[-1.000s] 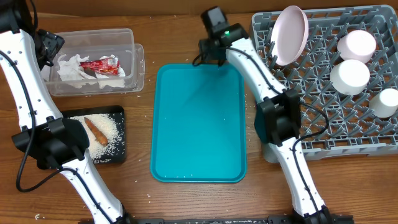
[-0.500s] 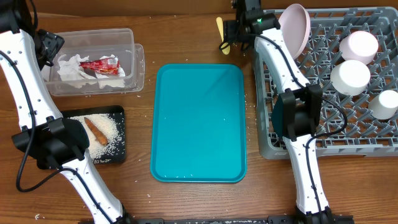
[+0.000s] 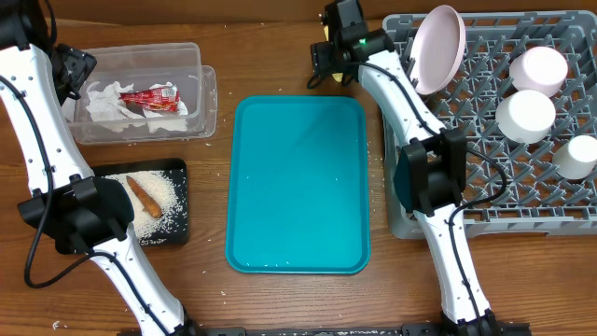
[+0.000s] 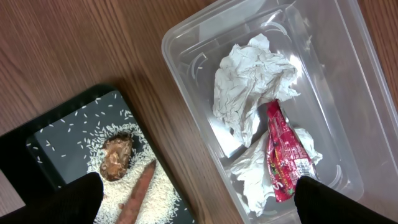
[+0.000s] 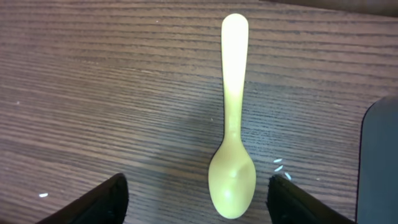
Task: Sort waste into correct bins and load items into the dishwasher
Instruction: 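Lift the yellow spoon with the right gripper and move it right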
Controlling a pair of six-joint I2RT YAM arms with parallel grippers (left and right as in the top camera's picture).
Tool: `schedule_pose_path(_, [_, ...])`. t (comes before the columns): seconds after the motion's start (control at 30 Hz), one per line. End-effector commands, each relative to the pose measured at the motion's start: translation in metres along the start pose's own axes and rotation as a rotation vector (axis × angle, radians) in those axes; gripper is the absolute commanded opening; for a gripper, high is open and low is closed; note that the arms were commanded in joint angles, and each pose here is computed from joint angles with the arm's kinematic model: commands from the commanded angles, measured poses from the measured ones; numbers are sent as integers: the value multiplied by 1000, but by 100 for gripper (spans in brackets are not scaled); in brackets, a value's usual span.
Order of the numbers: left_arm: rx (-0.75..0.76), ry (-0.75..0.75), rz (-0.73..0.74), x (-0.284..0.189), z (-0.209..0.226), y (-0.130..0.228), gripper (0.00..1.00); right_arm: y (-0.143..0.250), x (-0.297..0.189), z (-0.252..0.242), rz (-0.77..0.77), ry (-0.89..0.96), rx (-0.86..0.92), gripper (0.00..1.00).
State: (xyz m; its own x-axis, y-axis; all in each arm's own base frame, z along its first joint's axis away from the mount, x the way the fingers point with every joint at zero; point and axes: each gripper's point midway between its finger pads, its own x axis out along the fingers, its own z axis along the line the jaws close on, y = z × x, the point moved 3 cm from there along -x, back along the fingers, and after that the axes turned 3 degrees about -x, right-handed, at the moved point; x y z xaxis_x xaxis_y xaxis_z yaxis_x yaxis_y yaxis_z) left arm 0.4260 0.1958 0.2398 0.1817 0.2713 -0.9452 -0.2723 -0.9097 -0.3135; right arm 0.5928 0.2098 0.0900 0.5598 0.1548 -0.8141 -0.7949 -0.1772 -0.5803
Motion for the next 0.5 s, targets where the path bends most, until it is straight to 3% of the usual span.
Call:
schedule_pose_path(0.0, [7,6,-3,-2,-1,1,100,8,14,-10,11,53,2,74])
schedule_pose_path(0.47, [7,6,-3,-2,-2,1,100,35,52,-14,68,74,2,75])
